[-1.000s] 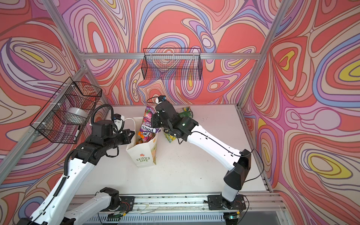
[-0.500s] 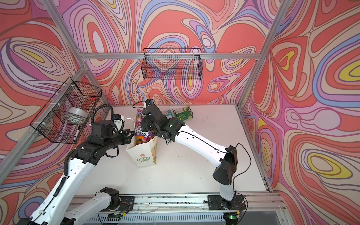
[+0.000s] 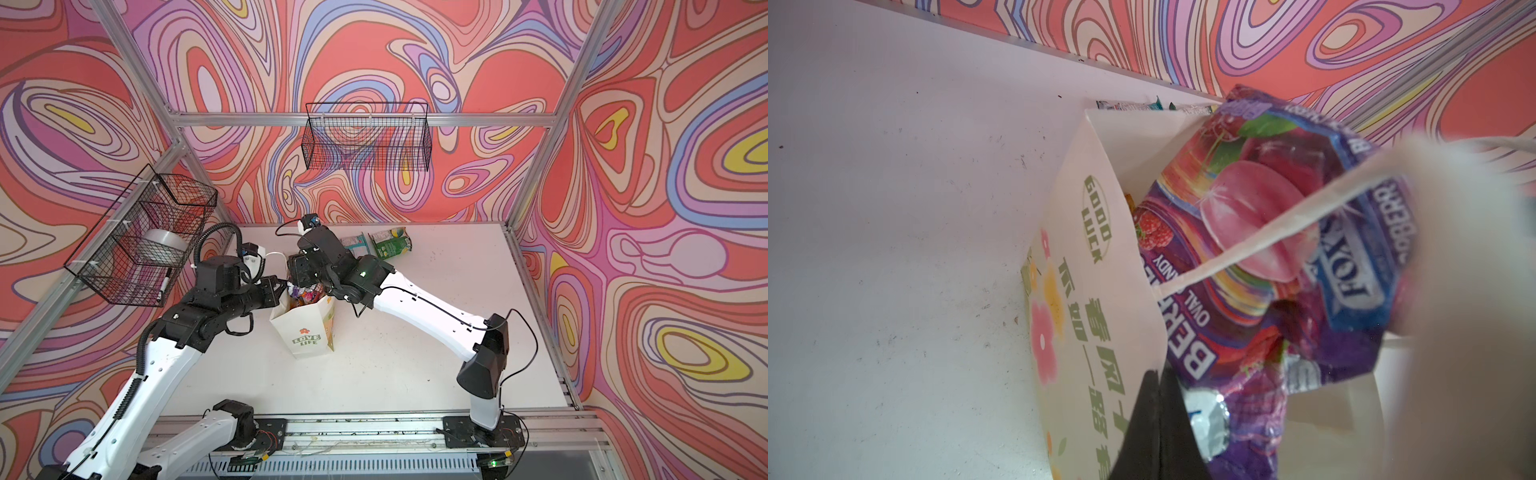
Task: Place the snacks into the paper bag
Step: Place the snack in the paper bag, then shake the paper bag at the middle-left of the table.
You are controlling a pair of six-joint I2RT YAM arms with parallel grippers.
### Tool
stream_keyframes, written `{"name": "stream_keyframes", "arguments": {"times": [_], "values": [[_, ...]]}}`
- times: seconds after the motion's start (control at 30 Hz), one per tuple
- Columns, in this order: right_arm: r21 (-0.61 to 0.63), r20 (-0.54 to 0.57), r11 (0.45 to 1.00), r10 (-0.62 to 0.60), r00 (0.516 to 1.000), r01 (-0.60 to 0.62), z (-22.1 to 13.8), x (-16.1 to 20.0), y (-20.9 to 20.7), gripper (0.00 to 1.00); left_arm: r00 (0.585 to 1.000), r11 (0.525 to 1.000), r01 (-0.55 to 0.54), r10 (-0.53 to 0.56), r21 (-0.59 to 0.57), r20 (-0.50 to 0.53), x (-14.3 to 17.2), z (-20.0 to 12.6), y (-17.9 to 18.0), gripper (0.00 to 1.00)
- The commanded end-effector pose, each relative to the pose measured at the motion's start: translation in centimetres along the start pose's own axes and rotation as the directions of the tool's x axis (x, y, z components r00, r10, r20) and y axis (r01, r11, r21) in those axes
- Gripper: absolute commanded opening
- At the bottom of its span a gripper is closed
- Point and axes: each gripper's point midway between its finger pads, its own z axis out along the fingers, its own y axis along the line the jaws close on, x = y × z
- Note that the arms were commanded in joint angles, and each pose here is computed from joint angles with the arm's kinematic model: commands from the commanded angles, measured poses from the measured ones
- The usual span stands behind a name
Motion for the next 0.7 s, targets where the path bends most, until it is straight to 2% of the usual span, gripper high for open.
{"name": "stream_keyframes", "arguments": {"times": [0.0, 0.17, 0.27, 0.3, 0.5, 0.67], "values": [[0.009, 0.083, 1.000, -0.008, 0.996, 0.007, -2.5, -2.5, 0.3, 0.66, 0.999, 1.000, -0.009, 0.008, 0.024, 0.053, -1.2, -0.5, -0.6, 0.00], [0.076, 0.093, 0.997, -0.028, 0.995, 0.021, -2.8, -2.6, -0.8, 0.71, 0.998, 1.000, -0.006, 0.006, -0.002, 0.065, -1.4, -0.7, -0.1, 0.00], [0.129, 0.102, 0.991, -0.051, 0.994, 0.037, -3.3, -3.0, -1.7, 0.76, 0.997, 0.997, 0.007, -0.001, -0.076, 0.081, -1.5, -0.8, 1.2, 0.00], [0.142, 0.131, 0.989, -0.054, 0.990, 0.035, -4.8, -4.1, -2.0, 0.78, 0.996, 0.993, 0.016, -0.006, -0.115, 0.086, -1.6, -0.9, 1.9, 0.00], [0.285, 0.191, 0.957, -0.111, 0.975, 0.053, -8.6, -6.3, -4.4, 0.88, 0.995, 0.971, 0.042, -0.019, -0.236, 0.100, -1.7, -1.4, 4.0, 0.00], [0.371, 0.195, 0.927, -0.141, 0.971, 0.060, -10.5, -6.7, -6.1, 0.92, 0.996, 0.977, 0.036, -0.017, -0.210, 0.091, -1.6, -1.1, 3.6, 0.00]]}}
